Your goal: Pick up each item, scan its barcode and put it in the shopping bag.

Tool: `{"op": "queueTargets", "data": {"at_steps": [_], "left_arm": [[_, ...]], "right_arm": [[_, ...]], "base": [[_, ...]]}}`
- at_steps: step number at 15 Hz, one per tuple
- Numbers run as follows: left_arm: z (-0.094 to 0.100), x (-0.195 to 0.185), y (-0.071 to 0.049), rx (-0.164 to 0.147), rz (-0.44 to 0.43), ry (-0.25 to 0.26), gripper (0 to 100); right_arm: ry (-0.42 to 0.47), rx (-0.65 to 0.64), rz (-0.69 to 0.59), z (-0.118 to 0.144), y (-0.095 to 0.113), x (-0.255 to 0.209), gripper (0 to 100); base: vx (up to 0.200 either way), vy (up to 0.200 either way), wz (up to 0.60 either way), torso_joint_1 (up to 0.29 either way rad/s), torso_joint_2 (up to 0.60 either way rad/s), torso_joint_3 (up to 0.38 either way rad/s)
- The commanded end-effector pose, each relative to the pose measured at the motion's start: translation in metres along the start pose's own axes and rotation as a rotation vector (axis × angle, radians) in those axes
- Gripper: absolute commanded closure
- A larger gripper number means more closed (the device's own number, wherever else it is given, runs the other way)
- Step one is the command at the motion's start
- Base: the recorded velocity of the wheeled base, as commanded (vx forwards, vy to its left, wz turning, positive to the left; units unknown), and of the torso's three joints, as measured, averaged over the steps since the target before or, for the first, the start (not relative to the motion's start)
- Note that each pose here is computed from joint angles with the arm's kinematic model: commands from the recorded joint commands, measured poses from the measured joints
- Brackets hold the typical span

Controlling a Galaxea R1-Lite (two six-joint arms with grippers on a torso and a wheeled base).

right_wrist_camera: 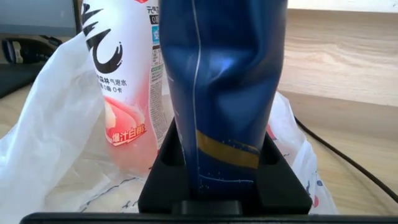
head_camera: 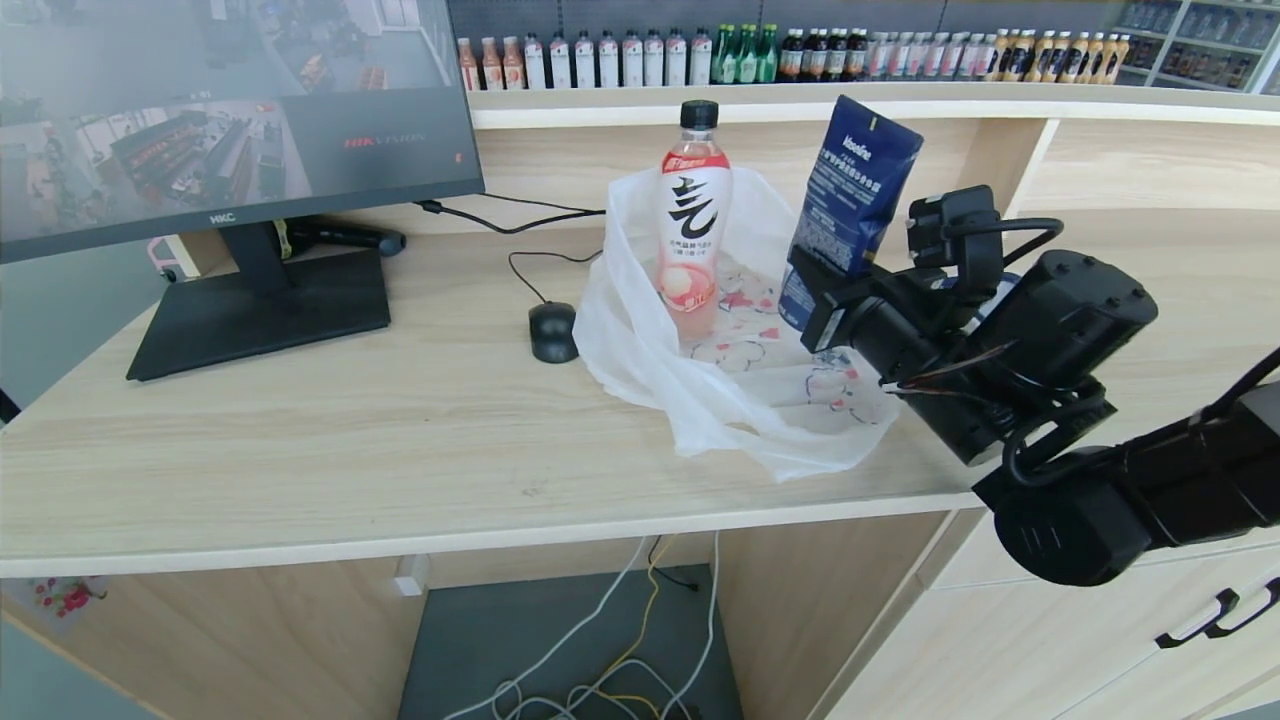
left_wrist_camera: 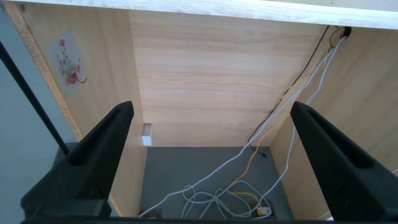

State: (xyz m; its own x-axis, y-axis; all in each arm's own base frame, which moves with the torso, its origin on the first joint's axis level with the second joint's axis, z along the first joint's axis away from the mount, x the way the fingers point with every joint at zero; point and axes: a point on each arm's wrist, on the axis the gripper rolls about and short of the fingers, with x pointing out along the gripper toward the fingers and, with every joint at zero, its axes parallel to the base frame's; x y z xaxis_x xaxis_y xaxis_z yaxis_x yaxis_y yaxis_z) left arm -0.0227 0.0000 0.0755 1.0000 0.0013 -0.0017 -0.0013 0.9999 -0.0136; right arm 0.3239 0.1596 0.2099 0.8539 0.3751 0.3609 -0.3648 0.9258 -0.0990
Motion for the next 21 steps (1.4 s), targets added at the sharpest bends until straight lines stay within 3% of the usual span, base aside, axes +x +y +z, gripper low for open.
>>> {"op": "queueTargets", "data": {"at_steps": [1, 14, 21], "left_arm": [[0.000, 0.000, 0.000, 0.000, 0.000, 0.000, 0], [0.000, 0.000, 0.000, 0.000, 0.000, 0.000, 0], [0.000, 0.000, 0.000, 0.000, 0.000, 0.000, 0]], "right_arm": [[0.021, -0.005, -0.006, -0.011, -0.001, 0.005, 100], [0.053, 0.000, -0.009, -0.045, -0.001, 0.024, 100], [0.055, 0.030, -0.020, -0.040, -0.005, 0.017, 100]], "base": [[0.000, 0.000, 0.00, 0.000, 0.00, 0.000], [0.000, 0.000, 0.00, 0.000, 0.00, 0.000], [0.000, 0.000, 0.00, 0.000, 0.00, 0.000]]}}
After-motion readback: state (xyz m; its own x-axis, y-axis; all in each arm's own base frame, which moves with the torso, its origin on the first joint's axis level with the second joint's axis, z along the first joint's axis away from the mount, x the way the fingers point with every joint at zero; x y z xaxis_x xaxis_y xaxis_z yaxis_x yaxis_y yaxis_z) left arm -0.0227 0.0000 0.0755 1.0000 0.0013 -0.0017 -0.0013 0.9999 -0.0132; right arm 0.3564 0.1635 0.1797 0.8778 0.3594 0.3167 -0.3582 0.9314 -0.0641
